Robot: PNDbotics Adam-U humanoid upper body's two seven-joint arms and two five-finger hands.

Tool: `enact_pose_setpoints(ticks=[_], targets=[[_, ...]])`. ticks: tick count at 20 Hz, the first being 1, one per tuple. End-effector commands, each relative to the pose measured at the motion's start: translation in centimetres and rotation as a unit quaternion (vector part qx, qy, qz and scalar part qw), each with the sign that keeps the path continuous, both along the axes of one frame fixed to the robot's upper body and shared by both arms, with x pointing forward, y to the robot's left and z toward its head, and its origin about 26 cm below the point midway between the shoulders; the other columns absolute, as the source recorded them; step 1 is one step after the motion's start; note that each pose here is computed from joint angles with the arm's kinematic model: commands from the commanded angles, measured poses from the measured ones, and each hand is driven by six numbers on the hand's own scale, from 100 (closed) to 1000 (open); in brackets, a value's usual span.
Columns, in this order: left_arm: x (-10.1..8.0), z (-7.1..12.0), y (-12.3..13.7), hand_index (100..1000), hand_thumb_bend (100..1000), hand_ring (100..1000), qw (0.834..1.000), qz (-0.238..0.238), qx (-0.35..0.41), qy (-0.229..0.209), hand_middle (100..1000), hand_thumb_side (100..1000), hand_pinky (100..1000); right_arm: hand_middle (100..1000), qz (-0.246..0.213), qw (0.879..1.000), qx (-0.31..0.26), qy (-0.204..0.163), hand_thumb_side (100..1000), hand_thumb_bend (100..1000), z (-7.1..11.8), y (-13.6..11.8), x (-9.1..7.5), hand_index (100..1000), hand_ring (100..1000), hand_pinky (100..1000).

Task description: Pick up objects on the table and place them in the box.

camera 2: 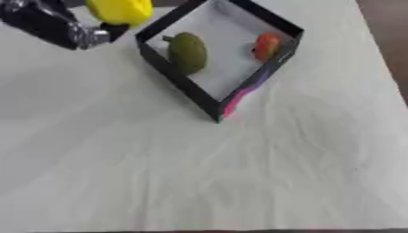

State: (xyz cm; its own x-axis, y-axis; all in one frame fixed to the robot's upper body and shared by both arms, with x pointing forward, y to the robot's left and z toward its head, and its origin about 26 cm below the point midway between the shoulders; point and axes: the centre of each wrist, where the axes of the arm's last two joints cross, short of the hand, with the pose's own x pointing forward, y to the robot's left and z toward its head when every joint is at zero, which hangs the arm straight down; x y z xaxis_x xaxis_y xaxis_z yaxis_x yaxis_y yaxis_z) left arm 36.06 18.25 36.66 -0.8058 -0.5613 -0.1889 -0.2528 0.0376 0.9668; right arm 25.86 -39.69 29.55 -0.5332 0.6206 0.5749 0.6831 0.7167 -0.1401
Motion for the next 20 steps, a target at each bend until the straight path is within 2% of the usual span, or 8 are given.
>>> enact_pose_setpoints(ticks=[1, 5, 9, 15, 17, 19, 20], targets=[[3.9, -0.3, -0.8, 689, 222, 765, 0.999, 0.017, -0.024, -0.021, 720, 100, 773, 689, 0.016, 0.999, -0.030, -0.019, 137, 100, 2.2, 0.4, -0.4, 812, 809, 893], [8.3, -2.0, -2.1, 695, 194, 770, 0.996, 0.047, -0.056, -0.041, 726, 100, 778, 689, 0.041, 0.999, -0.027, -0.025, 139, 100, 3.0, 1.0, -0.1, 812, 809, 893], [10.7, -4.1, -2.1, 705, 232, 772, 0.995, 0.075, -0.039, -0.048, 731, 100, 776, 689, 0.058, 0.998, -0.029, -0.024, 144, 100, 3.4, 1.5, 0.1, 813, 809, 894], [12.4, -6.9, -1.2, 738, 304, 798, 0.993, 0.113, 0.042, -0.005, 762, 100, 797, 689, 0.063, 0.997, -0.030, -0.018, 155, 100, 3.3, 1.7, 0.2, 813, 809, 894], [12.6, -7.4, -1.0, 778, 325, 816, 0.991, 0.119, 0.065, 0.011, 780, 164, 811, 689, 0.063, 0.997, -0.030, -0.016, 156, 100, 3.2, 1.7, 0.3, 813, 809, 894], [12.7, -7.6, -0.7, 871, 354, 838, 0.989, 0.124, 0.080, 0.022, 804, 254, 831, 689, 0.063, 0.997, -0.029, -0.015, 159, 100, 3.1, 1.7, 0.3, 813, 809, 894], [12.7, -7.7, -0.6, 907, 400, 851, 0.988, 0.126, 0.085, 0.025, 821, 308, 839, 689, 0.063, 0.997, -0.029, -0.015, 160, 100, 3.1, 1.7, 0.3, 813, 809, 894]])
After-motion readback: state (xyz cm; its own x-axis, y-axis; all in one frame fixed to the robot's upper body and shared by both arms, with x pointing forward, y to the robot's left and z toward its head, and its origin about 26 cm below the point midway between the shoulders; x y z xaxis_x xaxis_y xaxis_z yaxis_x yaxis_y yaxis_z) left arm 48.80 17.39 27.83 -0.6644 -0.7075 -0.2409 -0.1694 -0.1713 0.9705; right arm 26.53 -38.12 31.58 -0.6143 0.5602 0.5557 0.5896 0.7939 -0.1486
